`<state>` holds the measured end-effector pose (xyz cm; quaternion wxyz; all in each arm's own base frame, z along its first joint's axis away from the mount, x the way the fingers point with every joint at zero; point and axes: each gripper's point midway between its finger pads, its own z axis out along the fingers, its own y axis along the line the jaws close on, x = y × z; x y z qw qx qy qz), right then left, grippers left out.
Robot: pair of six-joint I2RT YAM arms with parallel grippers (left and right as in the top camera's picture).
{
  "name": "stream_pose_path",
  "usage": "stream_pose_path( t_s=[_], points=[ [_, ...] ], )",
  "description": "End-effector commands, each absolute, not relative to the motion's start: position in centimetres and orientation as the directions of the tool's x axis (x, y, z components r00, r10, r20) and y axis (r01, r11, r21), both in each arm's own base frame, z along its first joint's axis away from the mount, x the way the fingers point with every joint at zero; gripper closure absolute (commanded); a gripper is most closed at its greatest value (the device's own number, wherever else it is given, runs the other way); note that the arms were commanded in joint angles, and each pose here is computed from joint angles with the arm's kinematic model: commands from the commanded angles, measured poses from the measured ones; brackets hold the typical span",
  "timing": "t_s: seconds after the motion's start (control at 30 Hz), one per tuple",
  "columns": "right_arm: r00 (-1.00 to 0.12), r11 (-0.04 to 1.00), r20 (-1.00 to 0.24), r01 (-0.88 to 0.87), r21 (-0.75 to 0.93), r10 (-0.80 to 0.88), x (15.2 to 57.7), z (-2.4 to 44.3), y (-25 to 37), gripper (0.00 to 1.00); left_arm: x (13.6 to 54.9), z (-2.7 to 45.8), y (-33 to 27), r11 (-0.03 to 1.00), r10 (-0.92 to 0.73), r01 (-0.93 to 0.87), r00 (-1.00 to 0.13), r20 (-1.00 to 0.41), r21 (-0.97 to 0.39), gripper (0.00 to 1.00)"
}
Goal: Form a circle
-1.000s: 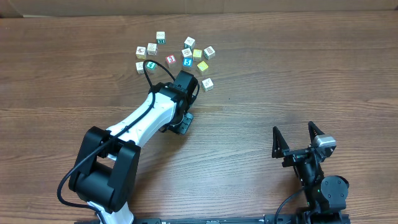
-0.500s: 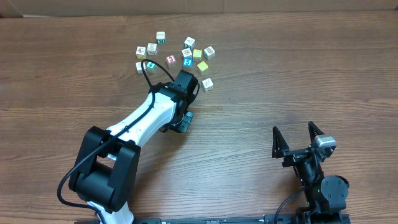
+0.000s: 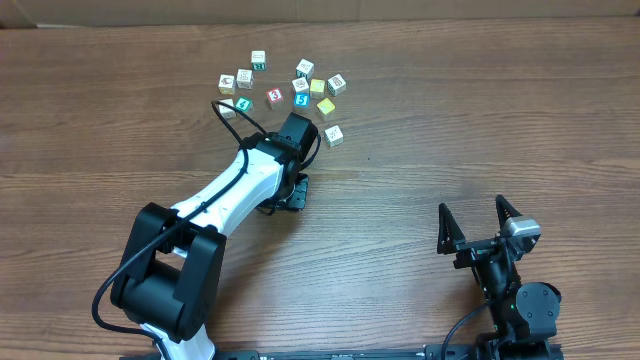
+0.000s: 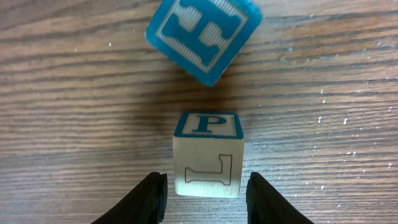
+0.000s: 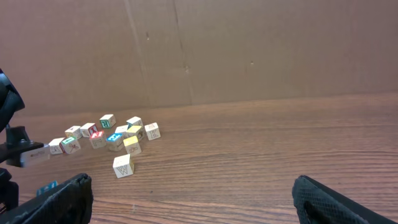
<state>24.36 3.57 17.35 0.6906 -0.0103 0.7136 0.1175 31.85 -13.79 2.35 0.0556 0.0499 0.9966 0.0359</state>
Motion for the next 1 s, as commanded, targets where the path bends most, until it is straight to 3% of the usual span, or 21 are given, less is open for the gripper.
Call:
stream_pose_path(
  t_s=[0.0,0.07,0.27,0.97],
  points=[
    [-0.04,0.973,-0.988,-0.171,0.152,0.147,24.4,17.2,3.4,0.0,31.3,2.3,-13.7,0.996,0.067,0.06,-0.993,-0.095,0.072,0.66],
    [-0.04,0.973,-0.988,-0.171,0.152,0.147,24.4,17.2,3.4,0.0,31.3,2.3,-13.7,0.996,0.062,0.056,-0.994,-0.094,0.072,0.74],
    [-0.04,0.973,-0.988,-0.171,0.152,0.147,24.4,17.2,3.4,0.0,31.5,2.3,-13.8,0.997,0.054,0.047,-0.993,-0.103,0.069,0.77],
    [-0.04,0.973,-0.988,-0.171,0.152,0.147,24.4,17.2,3.4,0.0,32.8,2.5,-13.2,0.991,-0.09,-0.106,-0.98,-0.176,0.086,0.71]
  ],
)
